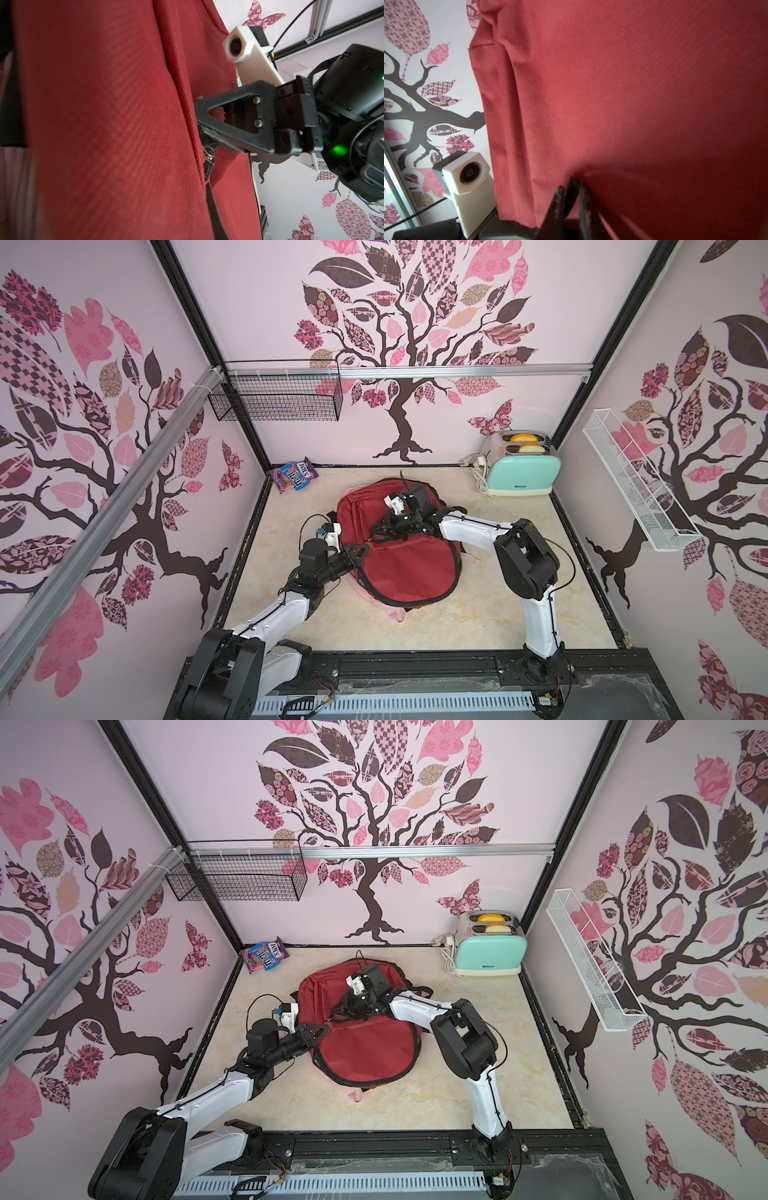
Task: Zip up the backpack
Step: Zip the zipper on the backpack.
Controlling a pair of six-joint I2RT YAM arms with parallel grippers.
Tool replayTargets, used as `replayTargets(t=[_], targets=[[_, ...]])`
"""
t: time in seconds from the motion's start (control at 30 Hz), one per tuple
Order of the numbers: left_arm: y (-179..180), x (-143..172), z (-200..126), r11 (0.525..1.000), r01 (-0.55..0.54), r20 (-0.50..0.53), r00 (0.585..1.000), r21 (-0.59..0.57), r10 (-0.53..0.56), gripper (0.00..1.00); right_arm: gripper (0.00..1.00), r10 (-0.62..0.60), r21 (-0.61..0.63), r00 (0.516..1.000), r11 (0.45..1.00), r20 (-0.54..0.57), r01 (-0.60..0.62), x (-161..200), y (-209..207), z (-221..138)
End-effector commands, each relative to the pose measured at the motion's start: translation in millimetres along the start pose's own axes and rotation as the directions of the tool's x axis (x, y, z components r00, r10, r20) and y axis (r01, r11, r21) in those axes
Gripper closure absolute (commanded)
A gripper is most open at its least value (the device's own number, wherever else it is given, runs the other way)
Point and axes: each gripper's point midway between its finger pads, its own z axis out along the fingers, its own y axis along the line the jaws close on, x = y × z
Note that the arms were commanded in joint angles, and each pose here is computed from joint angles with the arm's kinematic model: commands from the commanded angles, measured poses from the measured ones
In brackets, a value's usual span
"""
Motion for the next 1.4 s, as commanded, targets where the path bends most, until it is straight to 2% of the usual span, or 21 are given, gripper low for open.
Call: replayTargets(t=[0.0, 0.33, 0.67, 1.37], targets=[[-20, -1, -1, 0.996, -0.05, 0.003, 0.999, 0.078, 0.05, 1.0, 1.0, -0.02, -0.014, 1.0, 1.0, 0.008, 0.02, -5, 7, 3], [-16, -5, -1, 0.998, -0.048, 0.014, 0.999, 0.039, 0.048, 1.0, 1.0, -0.099, 0.047, 0.993, 0.994, 0.064, 0.096, -7, 14, -26], [-11, -10, -5, 0.999, -0.043, 0.035, 0.998, -0.013, 0.043, 1.0, 1.0, -0.227, 0.247, 0.968, 0.949, 0.104, 0.196, -9, 4, -60], [-10, -15, -9, 0.998, -0.033, 0.055, 0.998, -0.045, 0.035, 1.0, 1.0, -0.32, 0.487, 0.937, 0.846, 0.14, 0.216, -18, -34, -92]])
